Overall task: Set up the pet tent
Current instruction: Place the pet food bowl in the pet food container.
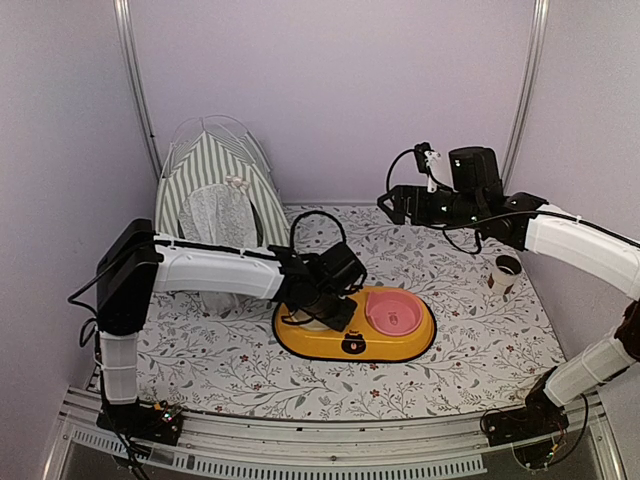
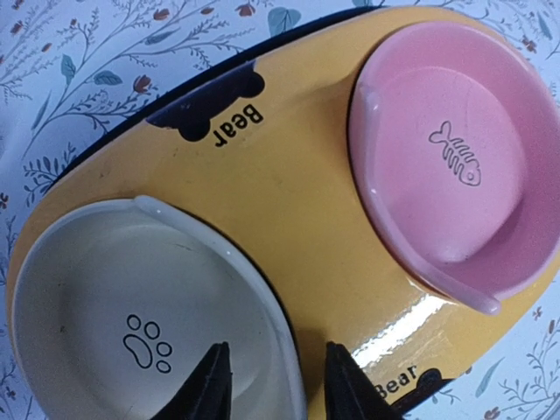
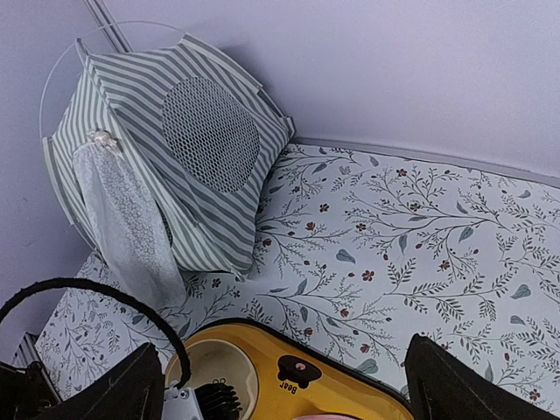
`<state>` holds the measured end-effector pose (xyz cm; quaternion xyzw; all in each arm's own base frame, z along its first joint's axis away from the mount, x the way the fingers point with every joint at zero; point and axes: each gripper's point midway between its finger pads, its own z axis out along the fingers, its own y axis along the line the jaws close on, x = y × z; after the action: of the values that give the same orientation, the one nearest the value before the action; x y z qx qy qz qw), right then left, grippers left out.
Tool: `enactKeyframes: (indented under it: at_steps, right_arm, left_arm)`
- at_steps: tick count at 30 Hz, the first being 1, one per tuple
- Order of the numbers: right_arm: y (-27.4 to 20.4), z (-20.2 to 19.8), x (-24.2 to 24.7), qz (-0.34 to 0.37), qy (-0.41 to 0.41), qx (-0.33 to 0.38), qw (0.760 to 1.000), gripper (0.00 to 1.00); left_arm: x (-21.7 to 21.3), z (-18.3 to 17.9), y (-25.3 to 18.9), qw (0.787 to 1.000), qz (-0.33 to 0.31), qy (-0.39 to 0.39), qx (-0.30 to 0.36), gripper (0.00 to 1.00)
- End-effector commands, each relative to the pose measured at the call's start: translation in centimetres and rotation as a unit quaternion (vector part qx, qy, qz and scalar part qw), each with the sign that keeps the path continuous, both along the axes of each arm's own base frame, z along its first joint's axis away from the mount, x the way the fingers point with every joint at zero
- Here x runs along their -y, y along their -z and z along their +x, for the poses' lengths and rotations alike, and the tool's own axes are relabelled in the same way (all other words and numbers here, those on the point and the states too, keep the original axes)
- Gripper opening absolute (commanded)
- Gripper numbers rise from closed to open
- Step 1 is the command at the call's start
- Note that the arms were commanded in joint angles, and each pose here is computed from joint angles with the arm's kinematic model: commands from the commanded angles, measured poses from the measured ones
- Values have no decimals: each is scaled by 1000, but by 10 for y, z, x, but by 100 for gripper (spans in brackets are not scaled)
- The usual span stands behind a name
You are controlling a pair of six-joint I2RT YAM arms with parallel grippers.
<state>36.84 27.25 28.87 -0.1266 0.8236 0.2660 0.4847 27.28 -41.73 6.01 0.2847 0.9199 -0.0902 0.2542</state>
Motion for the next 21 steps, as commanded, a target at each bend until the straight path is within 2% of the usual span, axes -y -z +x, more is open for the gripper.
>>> enactKeyframes:
  at_steps: [1,4,5,13,17,21]
  right_arm:
    - [-6,3,-3,7,-4,0,1000,98]
    - [-5,2,-2,3,-4,-5,1000,98]
    - [-3,1,-1,2,-3,-8,1000,98]
    - [15,-11,-1,-6,-15,-53,998,99]
    - [45,-18,-3,-22,-25,-102,994,99]
    - [76,-35,0,-28,-32,-149,988,99]
  left_arm:
    - [7,6,-36,999,-39,2,16,41]
    - [8,6,-39,999,-43,4,19,50]
    - [7,7,-56,998,-59,3,28,52]
    - [3,5,-101,989,-143,9,43,67]
    - [-13,3,-105,985,-171,0,32,71]
    - [-38,-1,-103,980,-195,-15,21,71]
